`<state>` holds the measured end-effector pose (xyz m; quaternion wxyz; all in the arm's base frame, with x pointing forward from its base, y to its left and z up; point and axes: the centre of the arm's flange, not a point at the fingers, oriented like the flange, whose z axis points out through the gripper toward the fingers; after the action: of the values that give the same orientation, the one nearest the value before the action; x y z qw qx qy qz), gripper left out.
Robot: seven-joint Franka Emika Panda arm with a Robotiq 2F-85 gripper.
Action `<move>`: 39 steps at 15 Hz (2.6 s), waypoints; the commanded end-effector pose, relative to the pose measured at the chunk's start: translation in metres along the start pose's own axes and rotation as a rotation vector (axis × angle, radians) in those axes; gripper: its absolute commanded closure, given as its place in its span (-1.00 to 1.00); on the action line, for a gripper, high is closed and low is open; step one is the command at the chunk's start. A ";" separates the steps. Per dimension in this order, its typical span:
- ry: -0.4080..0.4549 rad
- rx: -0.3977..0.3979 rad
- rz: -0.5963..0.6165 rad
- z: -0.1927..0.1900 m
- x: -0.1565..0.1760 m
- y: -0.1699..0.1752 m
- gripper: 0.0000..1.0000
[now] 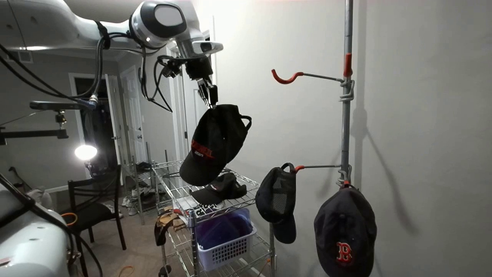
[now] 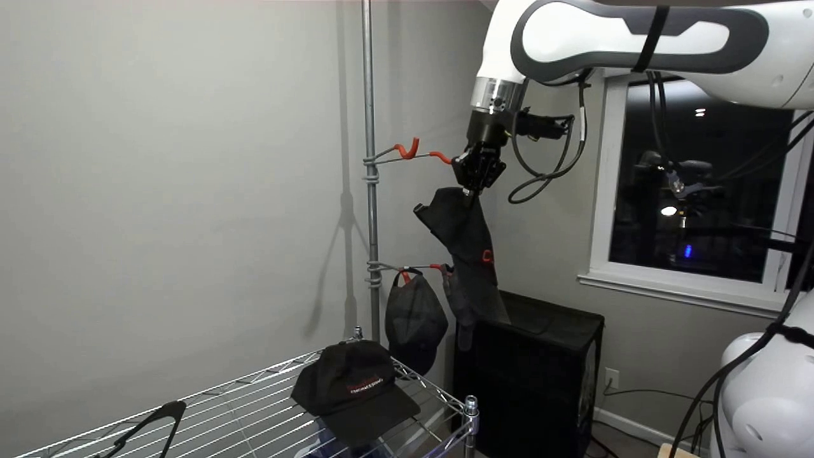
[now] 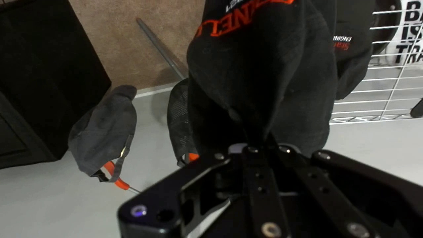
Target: Pick up the black cap from the top left hanger and put it on the top shelf of the silver rack, pick up the black cap from the top right hanger and put it on top of the black cap on the first shelf of the silver rack, pick up the gray cap from the bottom left hanger and put it on the stacked black cap on the top shelf of the silver rack, pick up the gray cap from the bottom right hanger and put it on the stacked gray cap on the top shelf of the silver rack
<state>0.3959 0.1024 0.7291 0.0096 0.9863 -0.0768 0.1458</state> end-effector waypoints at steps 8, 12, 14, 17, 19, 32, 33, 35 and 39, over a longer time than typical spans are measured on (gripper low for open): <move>-0.068 -0.027 -0.188 0.055 -0.037 -0.154 0.98; -0.051 -0.076 -0.200 0.088 -0.043 -0.199 0.98; 0.002 -0.122 -0.179 0.102 -0.037 -0.212 0.98; 0.079 -0.163 -0.176 0.115 -0.025 -0.230 0.98; 0.105 -0.189 -0.184 0.125 -0.019 -0.242 0.98; 0.027 -0.238 -0.206 0.176 -0.002 -0.250 0.04; -0.001 -0.215 -0.209 0.173 -0.001 -0.248 -0.07; -0.029 -0.173 -0.193 0.168 0.002 -0.239 -0.34; -0.070 -0.117 -0.148 0.159 0.010 -0.216 -0.86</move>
<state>0.4891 0.3315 0.5679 0.0908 0.9883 -0.0113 0.1218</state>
